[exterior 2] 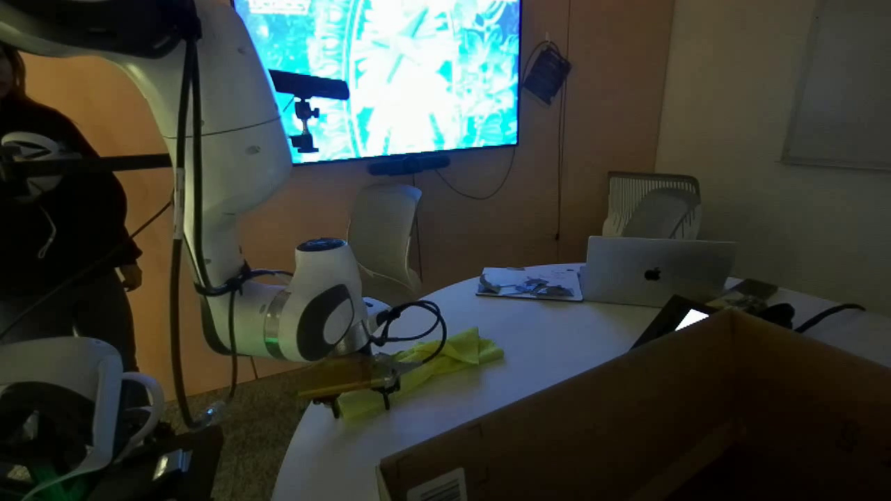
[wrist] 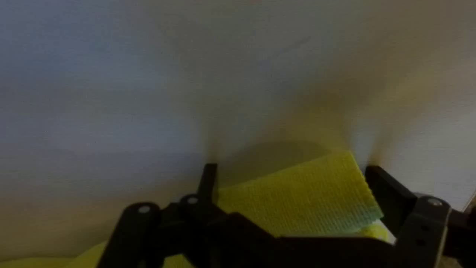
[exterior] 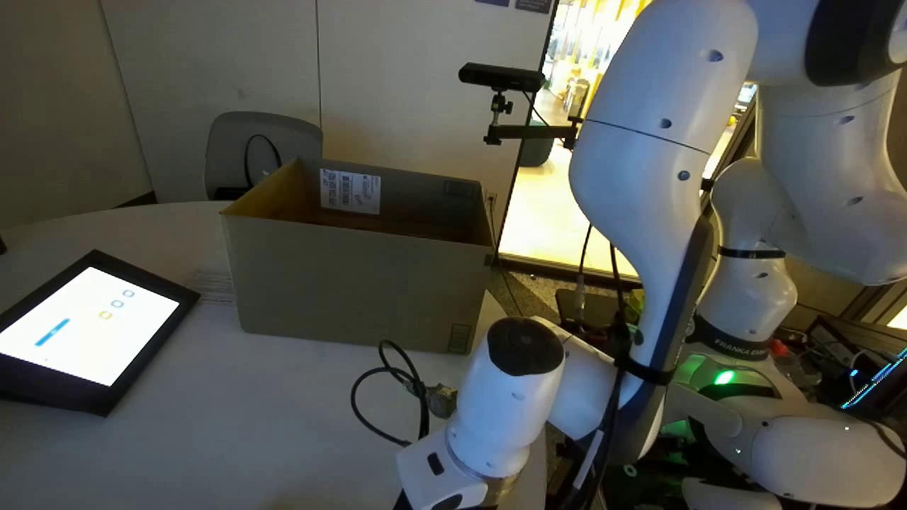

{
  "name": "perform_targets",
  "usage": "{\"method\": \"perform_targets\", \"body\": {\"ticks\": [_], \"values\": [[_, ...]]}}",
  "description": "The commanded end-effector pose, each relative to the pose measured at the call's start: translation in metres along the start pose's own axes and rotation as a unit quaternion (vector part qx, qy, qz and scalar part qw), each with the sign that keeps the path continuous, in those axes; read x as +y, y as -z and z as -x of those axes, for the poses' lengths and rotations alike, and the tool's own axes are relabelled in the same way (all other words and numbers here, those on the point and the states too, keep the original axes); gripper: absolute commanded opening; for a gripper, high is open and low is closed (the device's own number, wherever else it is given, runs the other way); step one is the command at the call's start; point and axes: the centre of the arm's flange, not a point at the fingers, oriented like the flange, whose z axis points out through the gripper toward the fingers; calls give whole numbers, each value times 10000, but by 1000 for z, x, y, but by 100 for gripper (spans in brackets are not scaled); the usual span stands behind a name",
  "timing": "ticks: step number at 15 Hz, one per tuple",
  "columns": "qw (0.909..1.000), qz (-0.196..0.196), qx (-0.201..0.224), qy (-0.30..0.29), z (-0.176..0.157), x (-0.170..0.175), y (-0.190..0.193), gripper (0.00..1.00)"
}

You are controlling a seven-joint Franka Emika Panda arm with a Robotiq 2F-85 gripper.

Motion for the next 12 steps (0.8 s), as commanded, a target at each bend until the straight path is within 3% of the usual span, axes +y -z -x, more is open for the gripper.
{"method": "perform_targets", "body": {"ticks": [1,12], "values": [[9952,59,33,976,14,-6,11,100],[9733,577,75,2221,16,-10,37,100]]}}
